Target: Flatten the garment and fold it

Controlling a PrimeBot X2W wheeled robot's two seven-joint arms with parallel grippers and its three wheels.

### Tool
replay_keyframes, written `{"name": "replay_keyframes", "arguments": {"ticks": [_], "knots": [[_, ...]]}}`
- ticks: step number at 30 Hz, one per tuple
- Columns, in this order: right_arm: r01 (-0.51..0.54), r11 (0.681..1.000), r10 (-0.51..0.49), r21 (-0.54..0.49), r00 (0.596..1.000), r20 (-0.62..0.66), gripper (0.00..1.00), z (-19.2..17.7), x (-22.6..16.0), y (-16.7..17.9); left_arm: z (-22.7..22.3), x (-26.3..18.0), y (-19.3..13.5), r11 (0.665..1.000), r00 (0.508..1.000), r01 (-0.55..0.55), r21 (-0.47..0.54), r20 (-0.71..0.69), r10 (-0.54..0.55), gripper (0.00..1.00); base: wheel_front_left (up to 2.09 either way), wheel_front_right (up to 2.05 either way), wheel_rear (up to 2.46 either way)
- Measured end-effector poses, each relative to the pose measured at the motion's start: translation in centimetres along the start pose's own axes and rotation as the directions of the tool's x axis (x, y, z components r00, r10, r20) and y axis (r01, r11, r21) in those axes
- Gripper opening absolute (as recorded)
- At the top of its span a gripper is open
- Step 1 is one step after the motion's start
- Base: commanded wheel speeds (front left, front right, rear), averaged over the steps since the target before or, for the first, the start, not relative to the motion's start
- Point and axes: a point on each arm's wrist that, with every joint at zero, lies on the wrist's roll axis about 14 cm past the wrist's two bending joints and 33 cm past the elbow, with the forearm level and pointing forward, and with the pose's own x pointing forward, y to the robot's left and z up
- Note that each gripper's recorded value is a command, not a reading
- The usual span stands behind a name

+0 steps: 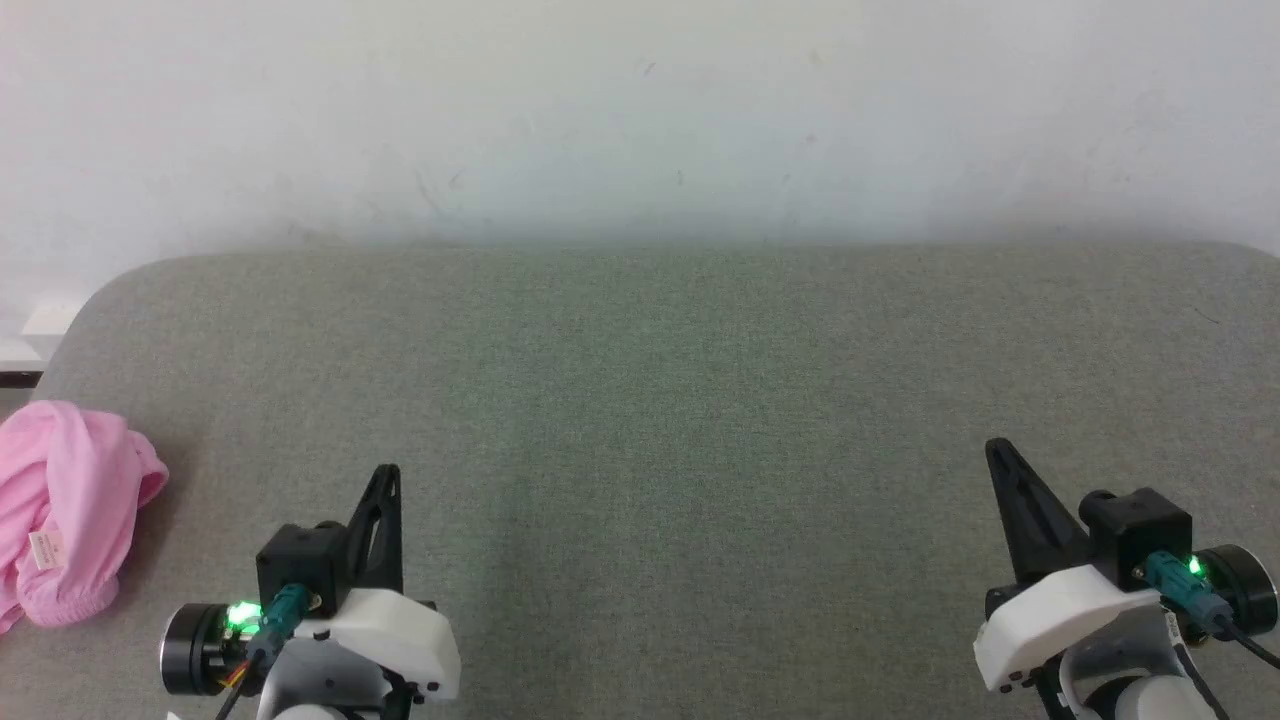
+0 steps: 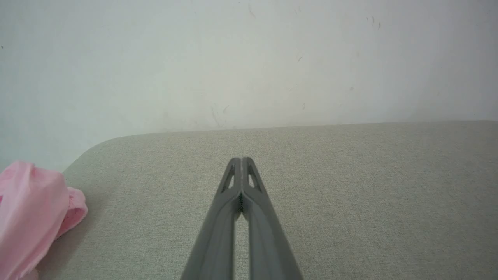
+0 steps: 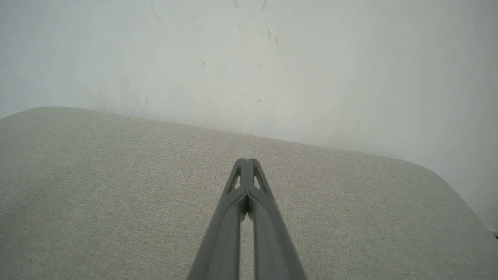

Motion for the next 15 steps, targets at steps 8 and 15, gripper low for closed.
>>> {"name": "replay_keyframes", "arguments": {"ticks": [8,15], "knots": [[0.0,1.0,0.0,0.0,1.0,-0.001,1.0,-0.03,-0.02,0.0,-0.04,-0.01,-0.01,1.0,1.0,0.001,0.0,-0.001,-0.001,1.0,0.0,0.0,0.0],[0.002,1.0,-0.002,0.002,1.0,-0.004,1.0,-0.2,-0.07,-0.06,-0.14,0.01,-0.18,1.0,1.0,0.006,-0.004,-0.001,-0.006,1.0,0.0,0.0,0.0]]}}
